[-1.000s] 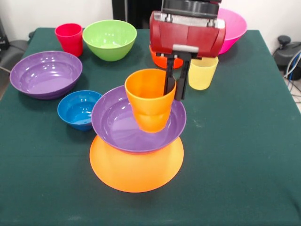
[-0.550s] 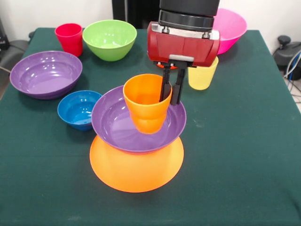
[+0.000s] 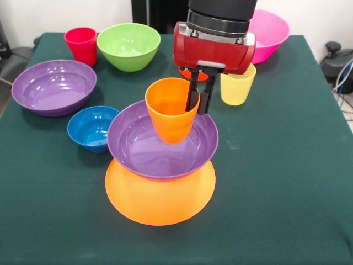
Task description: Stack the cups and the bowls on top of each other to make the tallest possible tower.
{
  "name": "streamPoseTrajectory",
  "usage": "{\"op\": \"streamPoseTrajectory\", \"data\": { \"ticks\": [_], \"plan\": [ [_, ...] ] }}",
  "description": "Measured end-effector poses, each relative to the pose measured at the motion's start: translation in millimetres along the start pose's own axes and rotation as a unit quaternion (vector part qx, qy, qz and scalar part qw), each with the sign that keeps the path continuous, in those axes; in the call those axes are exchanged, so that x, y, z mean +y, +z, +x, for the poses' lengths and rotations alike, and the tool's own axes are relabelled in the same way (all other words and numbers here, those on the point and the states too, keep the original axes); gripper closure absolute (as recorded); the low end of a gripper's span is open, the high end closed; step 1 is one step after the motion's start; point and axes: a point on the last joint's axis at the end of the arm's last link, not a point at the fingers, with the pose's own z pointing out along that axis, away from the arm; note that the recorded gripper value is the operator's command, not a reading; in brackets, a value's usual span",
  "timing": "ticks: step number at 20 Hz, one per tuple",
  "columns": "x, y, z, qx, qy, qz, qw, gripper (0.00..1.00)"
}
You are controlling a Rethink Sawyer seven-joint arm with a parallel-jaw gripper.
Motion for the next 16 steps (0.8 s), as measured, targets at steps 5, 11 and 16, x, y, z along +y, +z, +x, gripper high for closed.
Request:
{"op": "streamPoseTrajectory", "data": {
  "ticks": [5,11,16],
  "plan": [
    [0.0,0.1,0.0,0.000,0.000,0.000,1.0000,1.00],
    [0.2,0.9,0.6,0.001,0.000,0.000,1.0000,1.00],
    [-1.4,2.4,1.2,0.000,0.000,0.001,1.0000,1.00]
  ]
}}
